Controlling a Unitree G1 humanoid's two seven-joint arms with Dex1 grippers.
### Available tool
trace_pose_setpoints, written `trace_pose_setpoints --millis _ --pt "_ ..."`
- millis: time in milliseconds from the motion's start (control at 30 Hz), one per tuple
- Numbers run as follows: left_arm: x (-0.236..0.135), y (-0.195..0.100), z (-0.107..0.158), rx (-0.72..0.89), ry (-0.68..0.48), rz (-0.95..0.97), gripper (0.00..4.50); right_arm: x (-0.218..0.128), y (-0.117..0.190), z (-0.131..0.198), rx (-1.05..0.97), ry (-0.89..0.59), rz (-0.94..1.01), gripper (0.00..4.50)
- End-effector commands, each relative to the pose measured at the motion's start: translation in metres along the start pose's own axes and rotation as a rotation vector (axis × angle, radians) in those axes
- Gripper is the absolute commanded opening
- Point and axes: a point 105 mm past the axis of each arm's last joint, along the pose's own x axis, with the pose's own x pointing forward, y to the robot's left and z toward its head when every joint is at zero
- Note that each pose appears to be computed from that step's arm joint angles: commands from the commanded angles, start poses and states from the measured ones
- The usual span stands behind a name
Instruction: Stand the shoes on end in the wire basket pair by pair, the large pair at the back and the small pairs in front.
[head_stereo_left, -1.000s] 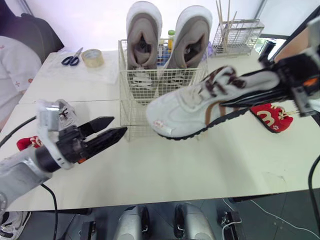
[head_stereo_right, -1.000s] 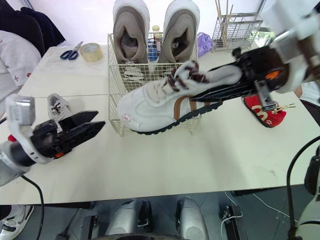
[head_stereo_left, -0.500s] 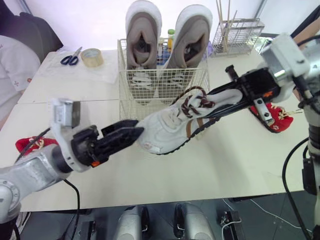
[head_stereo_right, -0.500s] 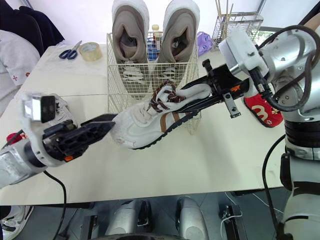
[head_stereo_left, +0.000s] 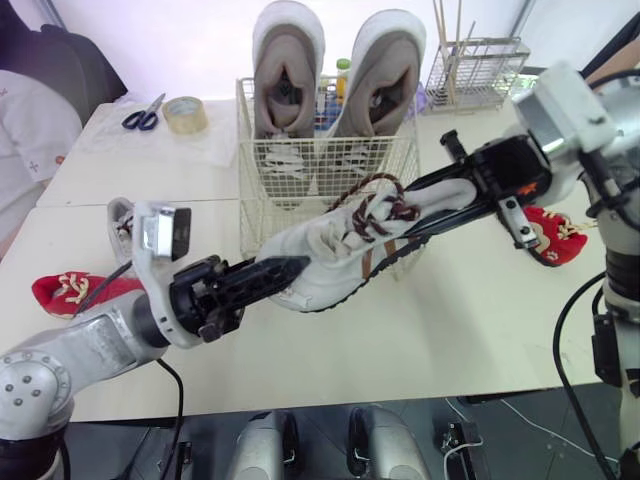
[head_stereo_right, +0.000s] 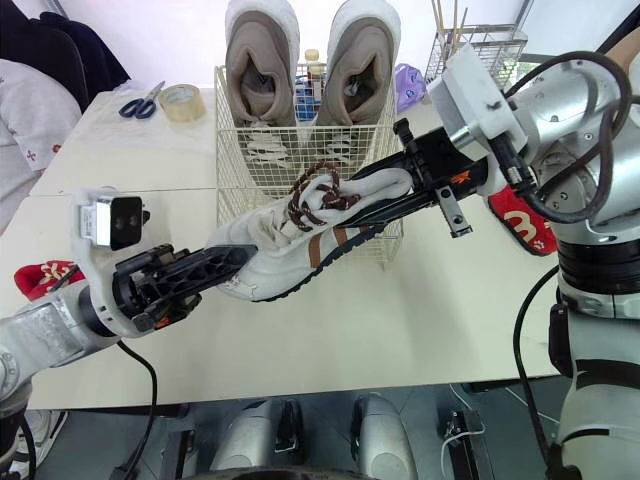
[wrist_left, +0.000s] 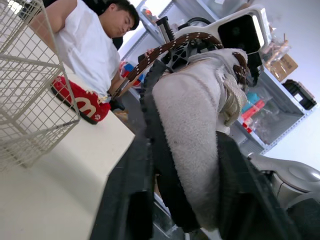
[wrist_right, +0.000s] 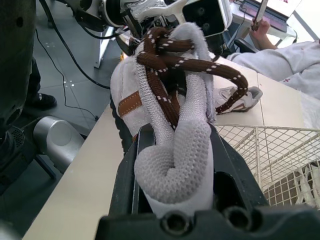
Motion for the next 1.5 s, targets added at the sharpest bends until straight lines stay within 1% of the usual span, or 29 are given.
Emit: trace_pose_setpoints --millis 33,100,133,200,233,300,333,400,433,500,567,633,767,867,1200,1433,1500 --pt "-0.001 -0.005 0.002 0.043 -0.031 -0.009 0.83 -0.009 -0.009 0.007 0.077 -0.051 -0.089 1.77" --pt "-0.004 -0.004 0.004 0.055 -0.057 0.006 0.83 -0.017 -0.014 0.002 0.187 -0.066 -0.158 2.81" --pt "-0.006 -0.003 0.007 0.061 -0.082 0.017 0.83 -0.026 -0.022 -0.003 0.214 -0.065 -0.250 3.31" --pt "-0.012 -0.002 0.014 0.066 -0.160 0.036 0.83 -0.048 -0.029 -0.011 0.340 -0.128 -0.400 4.29" --pt "-0.015 -0.002 0.018 0.068 -0.199 0.042 0.83 -0.056 -0.027 -0.014 0.393 -0.152 -0.442 4.41" --pt "-0.018 -0.002 0.023 0.070 -0.256 0.044 0.83 -0.060 -0.019 -0.016 0.495 -0.221 -0.451 4.41" --pt "-0.019 -0.002 0.025 0.070 -0.287 0.042 0.83 -0.061 -0.013 -0.016 0.554 -0.285 -0.441 4.41" --pt "-0.017 -0.002 0.026 0.061 -0.361 0.025 0.83 -0.054 0.002 -0.022 0.712 -0.475 -0.386 4.41" --pt "-0.017 -0.002 0.027 0.059 -0.383 0.019 0.83 -0.051 0.007 -0.024 0.756 -0.529 -0.374 4.41" --pt "-0.013 -0.001 0.028 0.047 -0.436 0.001 0.83 -0.036 0.011 -0.029 0.834 -0.657 -0.356 4.41" --pt "-0.009 0.002 0.030 0.030 -0.484 -0.018 0.83 -0.017 0.009 -0.035 0.882 -0.730 -0.374 4.41" --pt "-0.005 0.003 0.031 0.022 -0.504 -0.036 0.83 -0.005 0.005 -0.034 0.907 -0.793 -0.384 4.41" --pt "0.005 0.004 0.027 0.017 -0.493 -0.071 0.83 0.014 -0.005 -0.026 0.937 -0.914 -0.366 4.41" --pt "0.005 0.005 0.026 0.020 -0.491 -0.069 0.83 0.012 -0.009 -0.015 0.936 -0.985 -0.341 4.41" --pt "0.008 0.015 0.022 0.019 -0.474 -0.049 0.83 0.026 -0.020 -0.005 0.897 -0.971 -0.326 4.41" --pt "0.012 0.017 0.017 0.010 -0.454 -0.041 0.83 0.040 -0.029 -0.010 0.871 -0.925 -0.371 4.41" --pt "0.013 0.017 0.017 0.010 -0.452 -0.037 0.83 0.039 -0.031 -0.009 0.858 -0.938 -0.380 3.91"
